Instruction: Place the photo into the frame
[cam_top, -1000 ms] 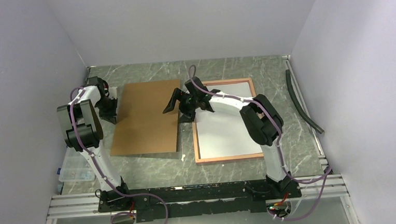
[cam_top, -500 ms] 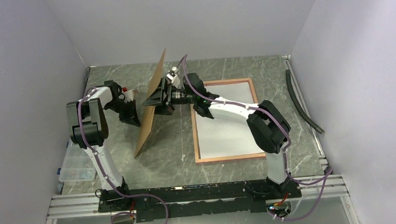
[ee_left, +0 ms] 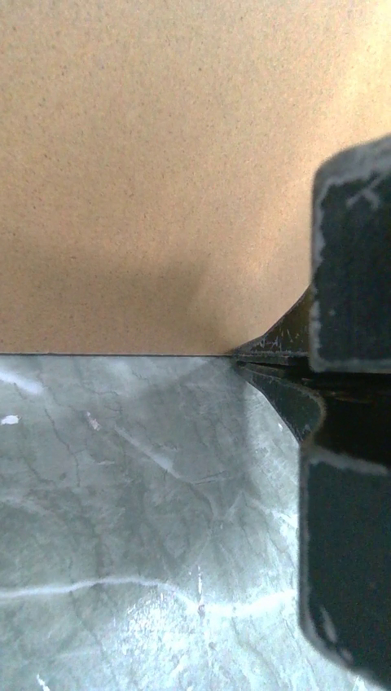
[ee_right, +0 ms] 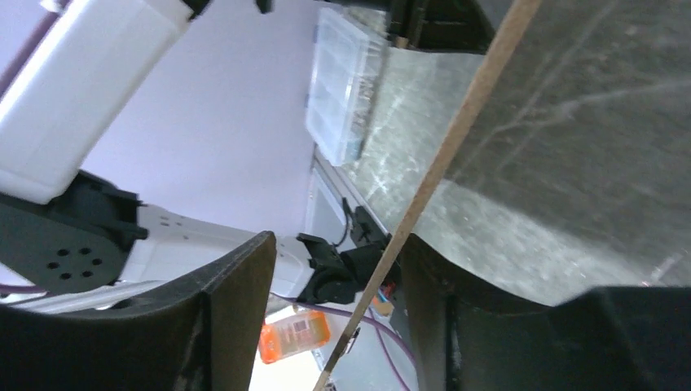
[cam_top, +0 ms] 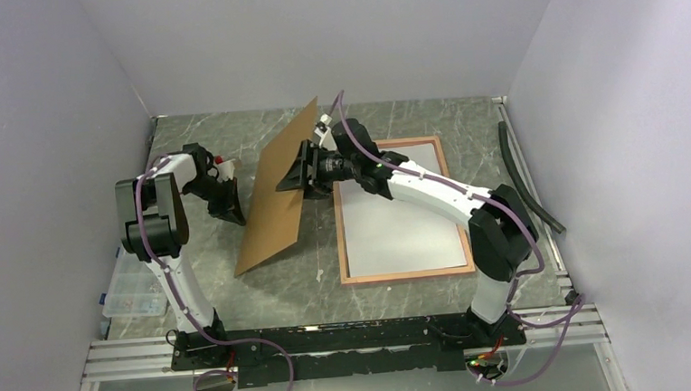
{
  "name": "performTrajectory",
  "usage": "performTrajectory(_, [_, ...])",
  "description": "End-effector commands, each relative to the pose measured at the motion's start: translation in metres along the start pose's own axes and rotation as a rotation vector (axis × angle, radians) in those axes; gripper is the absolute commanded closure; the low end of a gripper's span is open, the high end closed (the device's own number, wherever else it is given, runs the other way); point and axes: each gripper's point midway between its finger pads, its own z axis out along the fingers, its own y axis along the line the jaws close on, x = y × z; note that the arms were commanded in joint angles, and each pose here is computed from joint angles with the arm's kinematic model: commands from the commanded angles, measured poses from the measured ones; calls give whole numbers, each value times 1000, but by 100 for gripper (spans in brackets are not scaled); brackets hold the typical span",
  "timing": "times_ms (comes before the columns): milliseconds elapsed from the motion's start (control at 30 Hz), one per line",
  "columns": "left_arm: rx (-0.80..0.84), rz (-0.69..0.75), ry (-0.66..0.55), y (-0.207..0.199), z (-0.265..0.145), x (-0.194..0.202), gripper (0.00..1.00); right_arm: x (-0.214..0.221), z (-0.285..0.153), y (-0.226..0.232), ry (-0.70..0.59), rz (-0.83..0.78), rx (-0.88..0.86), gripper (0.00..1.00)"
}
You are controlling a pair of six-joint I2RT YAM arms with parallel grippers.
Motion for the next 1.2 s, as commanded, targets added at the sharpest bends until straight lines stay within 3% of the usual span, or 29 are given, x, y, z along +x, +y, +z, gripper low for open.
performTrajectory(0, [-85,30,-6,12,-6,0,97,1,-16,-9,-7,-47,92,45])
performTrajectory(67, [-82,35,-5,11,-7,1,97,2,-17,-16,-10,-50,129,60])
performTrajectory(233, [-87,59,-26,6,-17,-3,95,-1,-17,-28,-10,-50,197,85])
performTrajectory(300, [-97,87,-51,3,-29,-10,85,-3,-18,-24,-16,-46,193,93])
performTrajectory(400, [-111,192,-131,-11,-63,-26,62,-10,-20,-14,-42,-14,184,100])
performTrajectory(567, [-93,533,-388,-69,-149,-36,28,-28,-23,13,-96,103,146,100])
performTrajectory(700, [-68,854,-587,-126,-204,-9,19,-42,-28,39,-162,234,105,100])
performTrajectory(900, [-80,1245,-671,-186,-238,60,16,-53,-25,66,-222,313,97,100])
performTrajectory(1167, [-170,1600,-800,-211,-256,107,16,-46,-10,90,-209,399,32,100])
